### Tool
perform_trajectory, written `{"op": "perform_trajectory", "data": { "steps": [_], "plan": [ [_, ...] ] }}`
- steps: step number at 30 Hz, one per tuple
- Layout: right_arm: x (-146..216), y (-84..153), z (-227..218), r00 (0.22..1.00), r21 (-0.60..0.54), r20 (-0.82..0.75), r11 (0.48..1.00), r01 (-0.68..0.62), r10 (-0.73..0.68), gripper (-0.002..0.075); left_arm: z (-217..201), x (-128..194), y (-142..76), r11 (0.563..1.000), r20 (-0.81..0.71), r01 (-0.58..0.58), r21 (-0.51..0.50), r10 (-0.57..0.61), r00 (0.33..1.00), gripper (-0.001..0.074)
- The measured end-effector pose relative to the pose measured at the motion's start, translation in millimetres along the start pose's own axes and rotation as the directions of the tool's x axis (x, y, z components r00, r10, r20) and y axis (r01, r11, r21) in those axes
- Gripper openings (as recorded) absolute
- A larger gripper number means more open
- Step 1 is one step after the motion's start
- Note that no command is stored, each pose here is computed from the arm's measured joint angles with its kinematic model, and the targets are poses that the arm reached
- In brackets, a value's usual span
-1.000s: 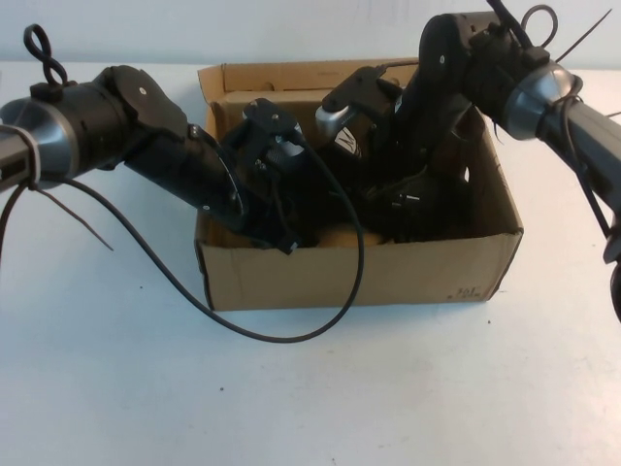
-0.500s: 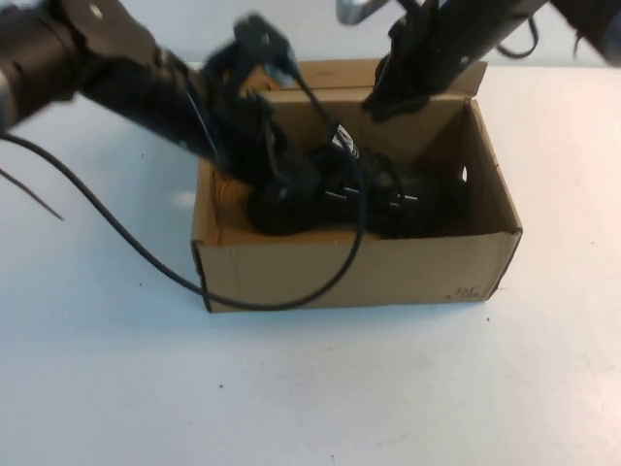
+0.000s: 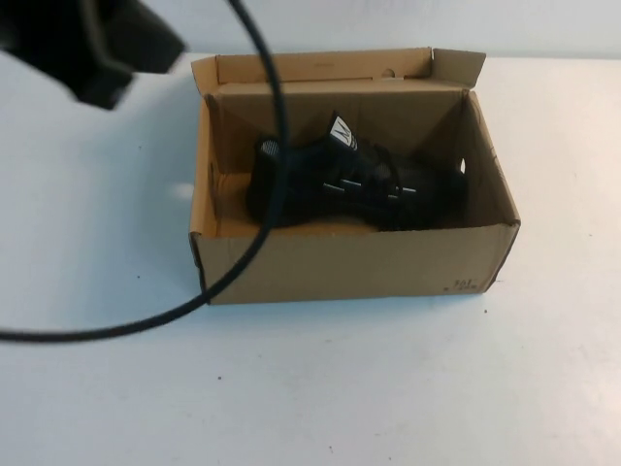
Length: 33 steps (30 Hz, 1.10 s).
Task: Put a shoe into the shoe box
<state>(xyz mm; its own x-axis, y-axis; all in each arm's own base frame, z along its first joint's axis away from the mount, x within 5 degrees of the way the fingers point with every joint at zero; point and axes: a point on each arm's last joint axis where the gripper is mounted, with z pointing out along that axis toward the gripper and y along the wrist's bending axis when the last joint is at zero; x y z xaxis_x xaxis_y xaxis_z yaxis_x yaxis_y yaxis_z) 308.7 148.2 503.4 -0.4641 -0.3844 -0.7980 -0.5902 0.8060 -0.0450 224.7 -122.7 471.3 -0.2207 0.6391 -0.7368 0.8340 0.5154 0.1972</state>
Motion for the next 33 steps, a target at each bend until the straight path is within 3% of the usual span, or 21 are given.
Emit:
{"op": "perform_trajectory", "data": {
  "steps": [7,15,24,29,33],
  "plan": [
    [15,15,-89,0.994,0.035,0.110,0.999,-0.025,0.021,-0.0017,-65,25,-37,0.993,0.021,0.063,-0.100,-0.061,0.998,-0.0001],
    [84,33,-136,0.986,0.045,0.160,0.998,-0.044,0.036,-0.0016,-90,95,-91,0.991,0.002,0.070,-0.115,-0.070,0.998,-0.0001],
    [216,53,-127,0.968,0.078,0.249,0.995,-0.057,0.036,-0.0017,-94,175,-136,0.939,0.292,0.194,-0.285,-0.107,0.950,-0.0001],
    [287,60,-109,0.946,0.100,0.321,0.992,-0.072,0.036,-0.0017,-74,199,-141,0.917,0.383,0.229,-0.328,-0.093,0.919,-0.0001],
    [317,63,-98,0.924,0.110,0.380,0.990,-0.085,0.037,-0.0017,-68,202,-137,0.902,0.435,0.249,-0.353,-0.078,0.897,-0.0001]
  ]
}}
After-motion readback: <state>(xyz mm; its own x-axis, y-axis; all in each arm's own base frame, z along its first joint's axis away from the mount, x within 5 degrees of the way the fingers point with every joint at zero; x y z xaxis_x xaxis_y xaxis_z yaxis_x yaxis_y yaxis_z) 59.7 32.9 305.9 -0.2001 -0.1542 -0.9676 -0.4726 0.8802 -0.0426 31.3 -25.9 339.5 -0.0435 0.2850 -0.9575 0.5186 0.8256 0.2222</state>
